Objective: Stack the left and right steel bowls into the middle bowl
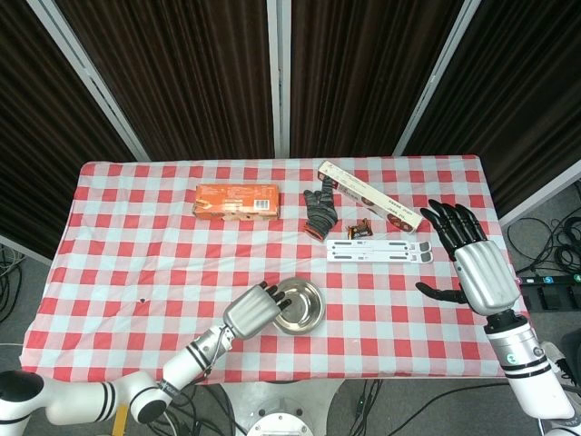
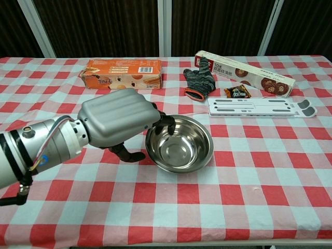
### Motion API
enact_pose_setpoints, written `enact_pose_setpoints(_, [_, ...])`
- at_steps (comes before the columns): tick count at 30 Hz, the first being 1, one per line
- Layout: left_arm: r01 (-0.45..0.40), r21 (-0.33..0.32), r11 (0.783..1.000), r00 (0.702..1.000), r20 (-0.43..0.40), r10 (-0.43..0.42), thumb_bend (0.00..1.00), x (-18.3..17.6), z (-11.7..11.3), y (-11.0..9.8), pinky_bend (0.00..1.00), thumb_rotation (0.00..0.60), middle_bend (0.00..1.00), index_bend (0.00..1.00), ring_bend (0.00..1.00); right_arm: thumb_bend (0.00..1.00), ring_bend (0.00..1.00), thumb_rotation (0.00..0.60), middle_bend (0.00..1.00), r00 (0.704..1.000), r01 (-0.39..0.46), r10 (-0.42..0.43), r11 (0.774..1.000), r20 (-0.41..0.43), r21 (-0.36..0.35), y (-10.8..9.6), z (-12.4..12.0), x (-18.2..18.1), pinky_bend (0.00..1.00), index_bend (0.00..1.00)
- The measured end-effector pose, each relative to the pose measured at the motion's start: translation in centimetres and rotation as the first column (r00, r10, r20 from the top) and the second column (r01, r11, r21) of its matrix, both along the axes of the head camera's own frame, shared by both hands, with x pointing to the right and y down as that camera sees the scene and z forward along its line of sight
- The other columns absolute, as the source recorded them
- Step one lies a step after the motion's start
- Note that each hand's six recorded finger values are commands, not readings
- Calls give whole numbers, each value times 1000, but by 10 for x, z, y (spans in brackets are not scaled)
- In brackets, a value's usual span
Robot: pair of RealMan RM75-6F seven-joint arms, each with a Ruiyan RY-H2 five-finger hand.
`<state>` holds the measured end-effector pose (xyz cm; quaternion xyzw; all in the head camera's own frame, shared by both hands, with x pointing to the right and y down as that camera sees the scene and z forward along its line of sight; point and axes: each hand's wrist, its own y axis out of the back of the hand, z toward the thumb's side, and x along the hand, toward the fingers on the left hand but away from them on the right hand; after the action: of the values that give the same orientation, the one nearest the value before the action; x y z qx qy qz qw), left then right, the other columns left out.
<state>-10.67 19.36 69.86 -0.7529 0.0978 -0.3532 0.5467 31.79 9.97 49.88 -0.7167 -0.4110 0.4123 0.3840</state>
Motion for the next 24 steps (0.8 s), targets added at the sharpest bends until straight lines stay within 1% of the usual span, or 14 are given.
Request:
enact_pose_setpoints(5, [-6, 20, 1000, 1000, 26, 5, 242, -10, -3, -4, 401, 600, 347, 247, 275, 0, 0, 600, 20, 1000, 1, -1, 1000, 3, 2, 0, -1, -1, 0, 0])
enact_pose_setpoints(9, [8, 49, 999, 998, 69, -11, 242, -28, -7, -15, 397, 600, 347, 247, 275, 0, 0, 600, 20, 1000, 3, -3, 1000, 4, 1, 1, -2, -1, 0, 0])
enact_pose_setpoints(12, [40, 78, 996, 993, 110, -48, 242, -51, -12, -25, 397, 600, 347, 247, 275, 0, 0, 600, 20, 1000, 8, -8, 1000, 1, -2, 2, -1, -2, 0, 0])
enact_pose_setpoints(15, [109, 111, 988, 981, 148, -125, 236, -85, -19, -37, 396, 600, 347, 250, 275, 0, 0, 600, 19, 1000, 17, -17, 1000, -7, -12, 6, 2, -2, 0, 0])
enact_pose_setpoints(18, [225, 133, 965, 958, 151, -244, 225, -121, -28, -43, 376, 600, 343, 253, 269, 0, 0, 600, 16, 999, 33, -33, 999, -29, -22, 13, 8, -1, 0, 0])
enact_pose_setpoints(20, [327, 139, 935, 929, 133, -345, 218, -149, -35, -44, 347, 600, 327, 253, 242, 0, 0, 600, 13, 998, 43, -44, 999, -54, -21, 18, 12, 1, 0, 0])
enact_pose_setpoints(21, [373, 135, 918, 913, 122, -389, 214, -161, -38, -43, 330, 600, 316, 253, 226, 0, 0, 600, 12, 996, 48, -49, 999, -76, -20, 22, 15, 4, 0, 0])
enact_pose_setpoints(22, [436, 124, 892, 888, 105, -448, 211, -177, -42, -42, 318, 600, 306, 253, 215, 0, 0, 600, 10, 994, 49, -51, 999, -94, -19, 26, 18, 6, 0, 0])
enact_pose_setpoints(24, [528, 97, 844, 841, 80, -535, 206, -200, -48, -38, 303, 600, 289, 253, 202, 0, 0, 600, 8, 990, 42, -44, 999, -135, -17, 36, 27, 14, 0, 0])
